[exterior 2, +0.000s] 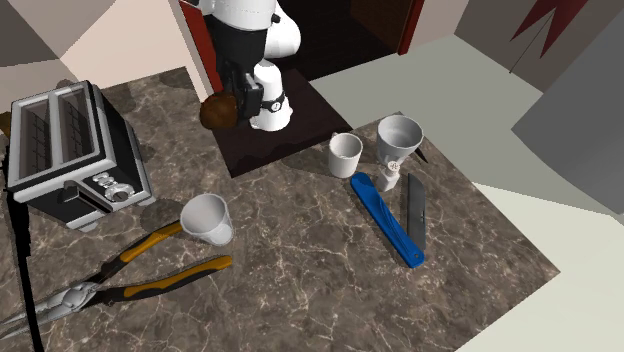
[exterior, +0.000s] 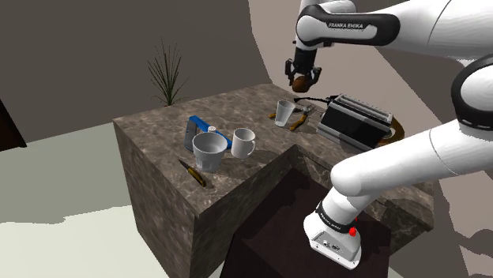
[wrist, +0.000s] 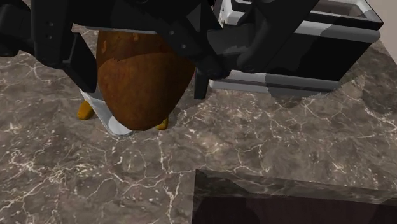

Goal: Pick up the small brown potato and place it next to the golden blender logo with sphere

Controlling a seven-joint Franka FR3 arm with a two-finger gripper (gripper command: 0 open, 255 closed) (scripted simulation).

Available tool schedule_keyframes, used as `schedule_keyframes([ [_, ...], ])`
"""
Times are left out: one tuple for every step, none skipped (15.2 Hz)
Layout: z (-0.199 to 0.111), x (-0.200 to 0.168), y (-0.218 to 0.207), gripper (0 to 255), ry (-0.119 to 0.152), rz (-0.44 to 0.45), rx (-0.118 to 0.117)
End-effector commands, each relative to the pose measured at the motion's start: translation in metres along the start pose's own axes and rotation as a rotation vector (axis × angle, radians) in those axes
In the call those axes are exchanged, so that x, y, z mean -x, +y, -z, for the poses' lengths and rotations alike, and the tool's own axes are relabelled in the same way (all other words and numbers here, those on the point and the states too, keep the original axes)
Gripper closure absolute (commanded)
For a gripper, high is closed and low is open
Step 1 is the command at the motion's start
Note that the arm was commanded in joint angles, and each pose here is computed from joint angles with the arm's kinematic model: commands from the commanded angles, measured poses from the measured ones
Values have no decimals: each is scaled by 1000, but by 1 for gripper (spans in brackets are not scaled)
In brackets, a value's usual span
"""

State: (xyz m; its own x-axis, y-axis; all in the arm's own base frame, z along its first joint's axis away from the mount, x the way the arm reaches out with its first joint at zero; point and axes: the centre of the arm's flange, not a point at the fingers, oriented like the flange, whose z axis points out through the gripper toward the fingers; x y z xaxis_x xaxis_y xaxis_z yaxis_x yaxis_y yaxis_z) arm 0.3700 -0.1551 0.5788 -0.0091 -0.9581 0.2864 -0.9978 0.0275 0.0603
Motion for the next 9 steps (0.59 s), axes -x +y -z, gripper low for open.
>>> schedule_keyframes([
  [-4, -13, 22, 255, 0, 1, 0],
  [-6, -20, 33, 255, 0, 1, 0],
  [-9, -26, 45, 255, 0, 1, 0],
  [-12, -32, 56, 255, 0, 1, 0],
  [-14, -39, 67, 255, 0, 1, 0],
  [-17, -45, 78, 255, 0, 1, 0],
  [-19, -52, 90, 255, 0, 1, 0],
  [-22, -58, 101, 255, 0, 1, 0],
  [-25, -64, 112, 255, 0, 1, 0],
])
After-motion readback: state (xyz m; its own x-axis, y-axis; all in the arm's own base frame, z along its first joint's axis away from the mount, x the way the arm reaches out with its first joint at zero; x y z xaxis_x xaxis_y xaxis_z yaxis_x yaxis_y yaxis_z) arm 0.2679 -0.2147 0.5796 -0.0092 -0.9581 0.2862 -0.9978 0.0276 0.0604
